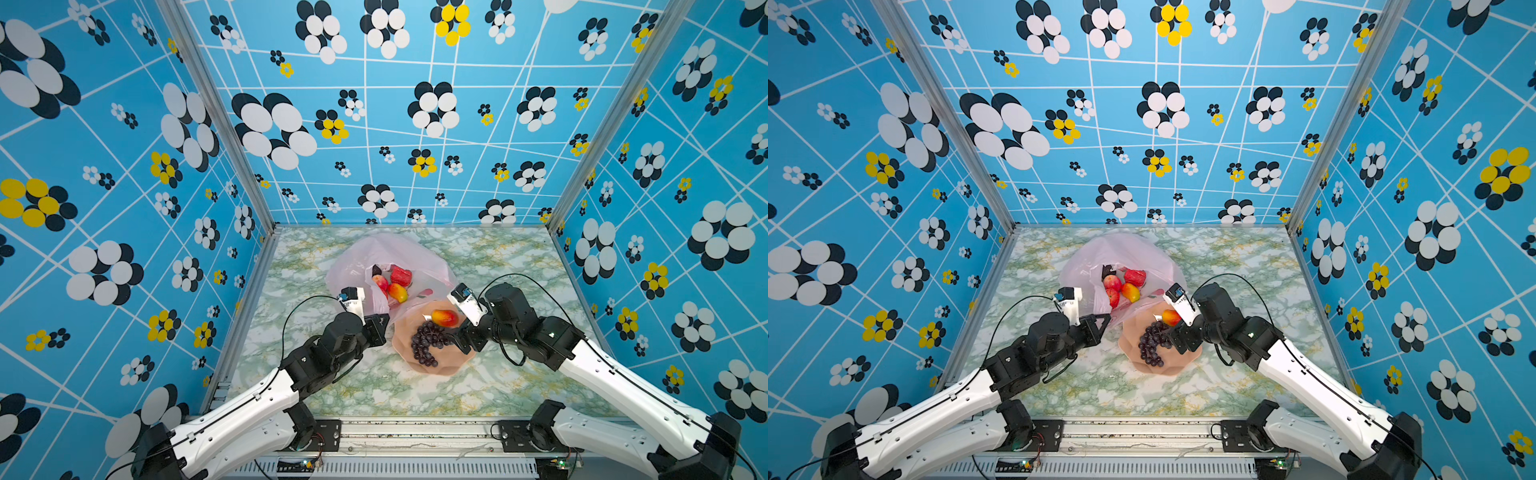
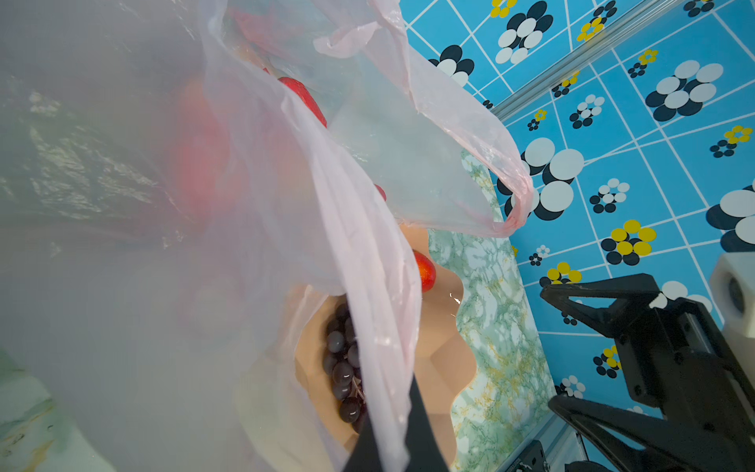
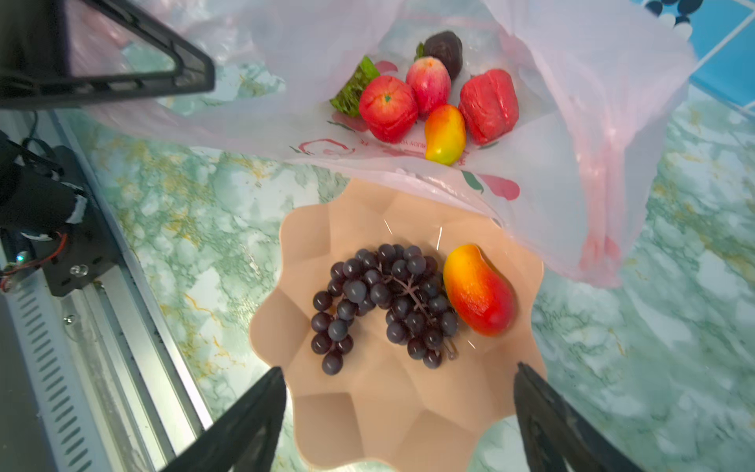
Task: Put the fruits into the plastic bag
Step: 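Withdraw the right gripper from the bag back over the grapes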
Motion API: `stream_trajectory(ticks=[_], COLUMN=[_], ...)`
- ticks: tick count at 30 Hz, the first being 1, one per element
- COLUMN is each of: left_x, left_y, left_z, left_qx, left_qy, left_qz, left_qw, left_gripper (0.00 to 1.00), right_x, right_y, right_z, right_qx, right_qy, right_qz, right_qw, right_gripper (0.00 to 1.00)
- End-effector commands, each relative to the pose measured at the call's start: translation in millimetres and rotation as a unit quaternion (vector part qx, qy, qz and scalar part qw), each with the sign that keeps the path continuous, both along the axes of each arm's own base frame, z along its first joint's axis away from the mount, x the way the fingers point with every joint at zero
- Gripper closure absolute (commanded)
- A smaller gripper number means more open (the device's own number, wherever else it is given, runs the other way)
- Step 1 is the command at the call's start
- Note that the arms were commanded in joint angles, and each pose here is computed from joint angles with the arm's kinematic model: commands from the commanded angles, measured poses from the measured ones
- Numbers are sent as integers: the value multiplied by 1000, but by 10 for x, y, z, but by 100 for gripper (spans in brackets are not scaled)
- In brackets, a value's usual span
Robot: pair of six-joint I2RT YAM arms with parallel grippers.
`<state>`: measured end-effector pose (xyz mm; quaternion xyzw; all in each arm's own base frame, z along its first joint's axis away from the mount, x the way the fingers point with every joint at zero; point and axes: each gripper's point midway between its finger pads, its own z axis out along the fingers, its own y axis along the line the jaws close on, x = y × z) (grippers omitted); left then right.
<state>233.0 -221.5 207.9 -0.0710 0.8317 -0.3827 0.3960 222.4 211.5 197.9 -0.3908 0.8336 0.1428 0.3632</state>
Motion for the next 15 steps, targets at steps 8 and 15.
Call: stream_trajectory(ticks=[8,15], left_x=[-5,9], left_y=[-7,-5], left_z=[49,53], left_qx=[-4,-4], left_qy=[-11,-12], left_qz=[0,3], left_qw=[1000,1000], left_gripper=[100,100], right_x=[-185,-464], right_y=[166,398], right_z=[-262,-560], right_qx=[31,32], right_qy=[173,316], right_qz=[-88,-173], right_qw=[980,932], right_gripper=[40,33])
